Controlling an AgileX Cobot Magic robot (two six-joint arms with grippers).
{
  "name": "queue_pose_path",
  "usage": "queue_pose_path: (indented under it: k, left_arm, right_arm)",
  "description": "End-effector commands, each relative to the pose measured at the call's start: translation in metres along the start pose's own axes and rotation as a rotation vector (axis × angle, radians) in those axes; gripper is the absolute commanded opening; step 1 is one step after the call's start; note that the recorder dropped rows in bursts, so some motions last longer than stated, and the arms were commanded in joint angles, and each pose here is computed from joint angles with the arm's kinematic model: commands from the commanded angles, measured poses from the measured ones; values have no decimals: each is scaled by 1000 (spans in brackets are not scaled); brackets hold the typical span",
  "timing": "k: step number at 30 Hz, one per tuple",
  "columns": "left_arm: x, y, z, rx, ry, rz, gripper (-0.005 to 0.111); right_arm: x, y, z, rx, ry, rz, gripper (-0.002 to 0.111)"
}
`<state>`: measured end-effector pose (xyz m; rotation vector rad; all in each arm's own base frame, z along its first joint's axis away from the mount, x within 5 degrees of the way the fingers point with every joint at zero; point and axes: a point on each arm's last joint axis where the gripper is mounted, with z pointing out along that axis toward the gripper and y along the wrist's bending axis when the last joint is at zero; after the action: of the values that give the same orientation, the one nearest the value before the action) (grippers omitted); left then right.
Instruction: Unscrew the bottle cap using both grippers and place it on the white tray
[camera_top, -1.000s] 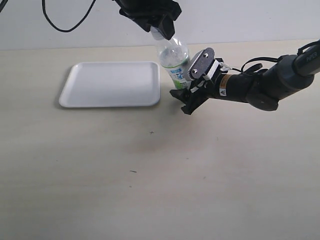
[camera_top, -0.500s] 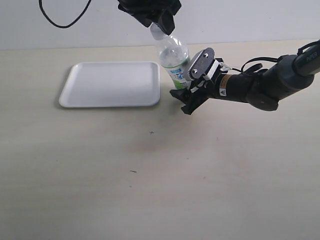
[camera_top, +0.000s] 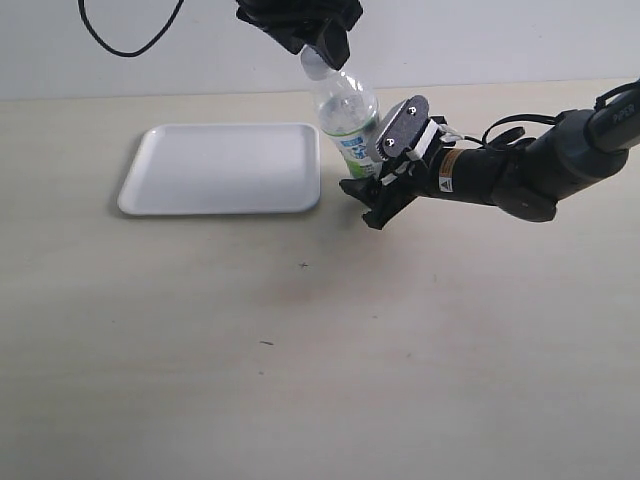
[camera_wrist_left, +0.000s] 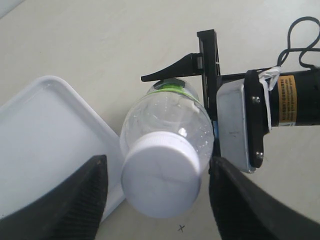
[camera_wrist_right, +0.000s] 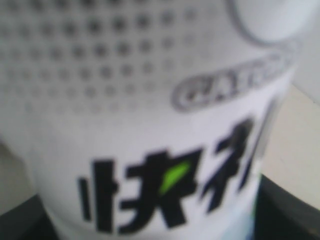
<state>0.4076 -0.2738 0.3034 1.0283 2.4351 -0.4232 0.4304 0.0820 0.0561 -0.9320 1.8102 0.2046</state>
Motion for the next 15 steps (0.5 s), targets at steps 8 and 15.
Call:
queue_pose_path:
  k: [8,15]
  left_arm:
    - [-3,1,-2,-9,-28,-2,58]
    - [-2,2,2,-9,-26,-4,57]
  right_arm:
    - [-4,0,-1,-6,-8,-14,0]
    - [-4,0,-1,-6,-8,-14,0]
